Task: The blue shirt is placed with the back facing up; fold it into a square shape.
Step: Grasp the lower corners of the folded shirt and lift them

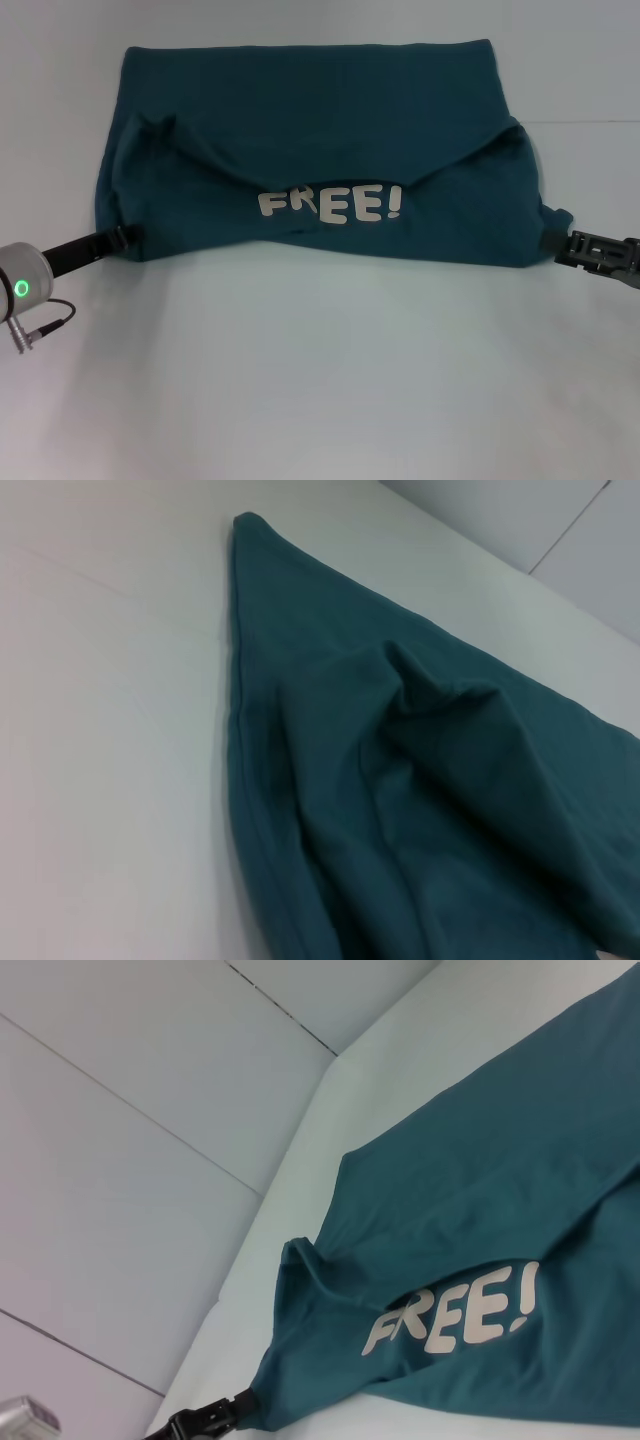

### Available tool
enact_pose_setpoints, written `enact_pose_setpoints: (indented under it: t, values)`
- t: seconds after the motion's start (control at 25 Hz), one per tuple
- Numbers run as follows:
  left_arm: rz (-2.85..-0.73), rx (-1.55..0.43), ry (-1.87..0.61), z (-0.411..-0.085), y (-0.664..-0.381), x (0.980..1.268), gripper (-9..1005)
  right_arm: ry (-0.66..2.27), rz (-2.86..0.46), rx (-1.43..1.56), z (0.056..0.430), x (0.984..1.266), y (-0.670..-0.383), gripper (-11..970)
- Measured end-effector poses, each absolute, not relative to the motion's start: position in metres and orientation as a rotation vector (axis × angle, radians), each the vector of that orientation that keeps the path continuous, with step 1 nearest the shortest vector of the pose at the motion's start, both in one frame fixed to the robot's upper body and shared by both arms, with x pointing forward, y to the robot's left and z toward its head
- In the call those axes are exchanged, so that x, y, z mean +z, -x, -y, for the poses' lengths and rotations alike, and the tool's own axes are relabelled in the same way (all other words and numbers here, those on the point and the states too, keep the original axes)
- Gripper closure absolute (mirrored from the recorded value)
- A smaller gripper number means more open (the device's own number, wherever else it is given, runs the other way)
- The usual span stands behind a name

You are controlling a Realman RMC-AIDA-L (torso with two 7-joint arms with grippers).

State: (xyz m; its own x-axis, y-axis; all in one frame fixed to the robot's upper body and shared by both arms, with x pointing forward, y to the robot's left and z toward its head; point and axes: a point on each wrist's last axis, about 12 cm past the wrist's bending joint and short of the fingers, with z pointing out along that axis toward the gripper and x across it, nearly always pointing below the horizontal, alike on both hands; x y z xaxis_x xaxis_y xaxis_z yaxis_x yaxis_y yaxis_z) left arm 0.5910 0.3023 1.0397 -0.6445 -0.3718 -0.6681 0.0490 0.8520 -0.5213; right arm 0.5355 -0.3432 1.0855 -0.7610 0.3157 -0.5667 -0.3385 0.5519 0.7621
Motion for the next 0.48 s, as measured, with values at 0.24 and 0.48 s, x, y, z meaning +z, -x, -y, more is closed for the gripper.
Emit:
enact_pose_setpoints:
  t: [0.24, 0.48]
  values:
    - [-2.171, -0.693, 0.231, -0.306, -0.592, 1.048, 838, 0.034, -2.121, 1.209, 0.349, 1.089, -0.538, 183]
    - [-2.144, -0.776, 0.237, -0.315, -0.598, 1.069, 980, 0.025, -2.26, 1.114, 0.363, 1.108, -0.562, 183]
